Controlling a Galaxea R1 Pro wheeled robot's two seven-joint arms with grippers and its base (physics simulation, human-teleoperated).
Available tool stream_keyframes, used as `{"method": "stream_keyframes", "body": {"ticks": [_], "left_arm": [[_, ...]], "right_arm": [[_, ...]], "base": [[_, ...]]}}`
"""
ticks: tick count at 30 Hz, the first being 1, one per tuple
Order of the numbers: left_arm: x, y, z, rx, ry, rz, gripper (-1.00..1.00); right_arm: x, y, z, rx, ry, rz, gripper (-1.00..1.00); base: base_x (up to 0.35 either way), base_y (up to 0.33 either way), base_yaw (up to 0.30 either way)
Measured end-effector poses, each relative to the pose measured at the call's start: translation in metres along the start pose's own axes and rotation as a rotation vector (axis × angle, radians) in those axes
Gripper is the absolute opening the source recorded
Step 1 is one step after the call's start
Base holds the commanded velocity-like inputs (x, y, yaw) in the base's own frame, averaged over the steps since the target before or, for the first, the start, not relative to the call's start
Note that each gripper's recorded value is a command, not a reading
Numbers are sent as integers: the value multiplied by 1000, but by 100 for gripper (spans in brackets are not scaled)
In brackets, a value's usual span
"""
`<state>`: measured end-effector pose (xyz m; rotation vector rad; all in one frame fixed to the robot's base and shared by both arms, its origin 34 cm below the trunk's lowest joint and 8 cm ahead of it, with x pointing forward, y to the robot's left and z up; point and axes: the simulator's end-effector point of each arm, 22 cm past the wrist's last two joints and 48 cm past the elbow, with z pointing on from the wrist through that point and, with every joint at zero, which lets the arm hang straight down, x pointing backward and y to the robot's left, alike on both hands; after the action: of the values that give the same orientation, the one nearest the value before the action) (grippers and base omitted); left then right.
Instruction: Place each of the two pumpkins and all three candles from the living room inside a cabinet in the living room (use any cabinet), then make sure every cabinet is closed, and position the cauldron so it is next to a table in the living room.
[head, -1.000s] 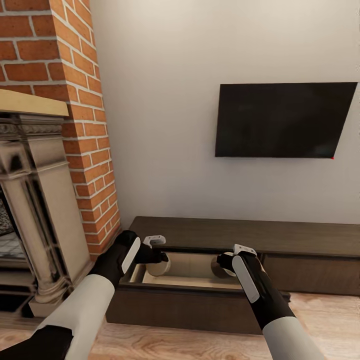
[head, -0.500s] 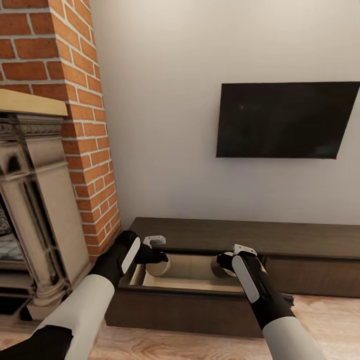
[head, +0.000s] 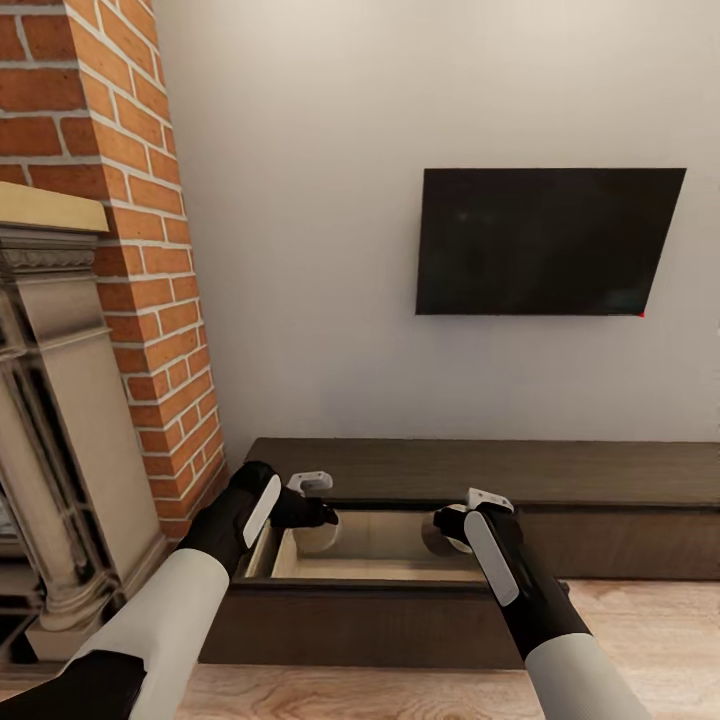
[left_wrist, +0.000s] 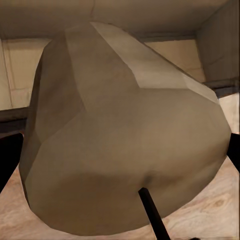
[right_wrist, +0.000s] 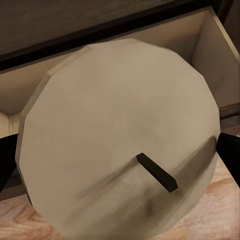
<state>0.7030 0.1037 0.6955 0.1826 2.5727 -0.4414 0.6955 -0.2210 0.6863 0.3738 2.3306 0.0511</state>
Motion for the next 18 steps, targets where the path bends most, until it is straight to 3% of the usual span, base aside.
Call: {"method": "stream_keyframes", "body": {"ticks": [7,12,18], "left_arm": [[17,-20,9,106,48,-17,-100],[22,-22,11,120,61,-16,-100],[28,-22,14,113,77,-2,-100]], "right_arm": [[0,0,0,0,-1,0,-100],[0,0,0,0,-1,0,-100],[0,0,0,-1,-1,0,-100]], "base": [[0,0,-7],[32,52,-1],[182,113,0]]}}
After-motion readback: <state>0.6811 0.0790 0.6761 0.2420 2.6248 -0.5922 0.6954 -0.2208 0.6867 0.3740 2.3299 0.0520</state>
